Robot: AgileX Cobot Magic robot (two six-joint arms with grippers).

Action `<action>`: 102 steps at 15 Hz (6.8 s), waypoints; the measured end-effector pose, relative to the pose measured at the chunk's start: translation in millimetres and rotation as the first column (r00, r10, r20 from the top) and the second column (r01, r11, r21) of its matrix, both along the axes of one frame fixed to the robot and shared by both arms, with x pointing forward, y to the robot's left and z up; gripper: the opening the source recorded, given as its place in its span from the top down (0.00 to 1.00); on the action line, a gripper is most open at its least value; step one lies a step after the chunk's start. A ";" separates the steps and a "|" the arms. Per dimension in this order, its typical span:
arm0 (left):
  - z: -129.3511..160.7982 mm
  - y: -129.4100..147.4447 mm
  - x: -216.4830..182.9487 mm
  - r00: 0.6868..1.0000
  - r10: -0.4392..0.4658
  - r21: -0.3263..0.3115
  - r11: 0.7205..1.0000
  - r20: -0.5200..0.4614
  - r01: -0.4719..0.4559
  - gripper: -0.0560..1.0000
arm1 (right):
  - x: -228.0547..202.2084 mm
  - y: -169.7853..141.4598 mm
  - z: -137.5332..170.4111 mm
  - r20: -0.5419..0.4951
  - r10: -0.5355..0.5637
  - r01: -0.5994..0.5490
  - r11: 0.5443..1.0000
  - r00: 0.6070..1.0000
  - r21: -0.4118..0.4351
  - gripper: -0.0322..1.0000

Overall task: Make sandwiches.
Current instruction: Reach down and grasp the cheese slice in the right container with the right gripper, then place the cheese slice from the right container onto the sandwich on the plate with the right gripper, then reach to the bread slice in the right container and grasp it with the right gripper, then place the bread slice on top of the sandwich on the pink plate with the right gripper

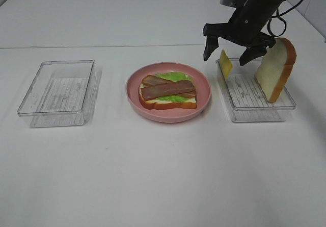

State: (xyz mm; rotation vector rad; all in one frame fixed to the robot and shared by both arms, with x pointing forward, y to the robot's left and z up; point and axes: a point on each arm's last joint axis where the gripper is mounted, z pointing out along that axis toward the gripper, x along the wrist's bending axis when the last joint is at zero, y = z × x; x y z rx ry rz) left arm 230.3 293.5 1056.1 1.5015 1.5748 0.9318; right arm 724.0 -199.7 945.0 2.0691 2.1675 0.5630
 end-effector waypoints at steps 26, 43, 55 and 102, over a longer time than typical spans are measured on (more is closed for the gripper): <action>0.0 0.0 0.0 1.000 0.000 -0.001 1.000 0.000 0.000 0.01 | -22.9 3.0 67.7 -0.038 0.002 0.002 0.994 0.999 0.110 0.94; 0.0 -0.2 0.0 1.000 -0.001 -0.003 1.000 0.000 0.001 0.01 | -64.7 86.6 -27.3 -0.070 0.060 -0.001 0.765 0.996 0.644 0.94; 0.0 -0.2 0.0 1.000 -0.001 -0.003 1.000 0.000 0.001 0.01 | -64.8 78.9 -40.8 -0.058 0.080 -0.038 0.851 0.995 0.524 0.71; 0.1 -0.2 0.0 1.000 0.000 -0.003 1.000 0.001 0.000 0.01 | -36.0 -87.6 70.3 -0.121 -0.156 0.141 0.983 0.980 -0.121 0.74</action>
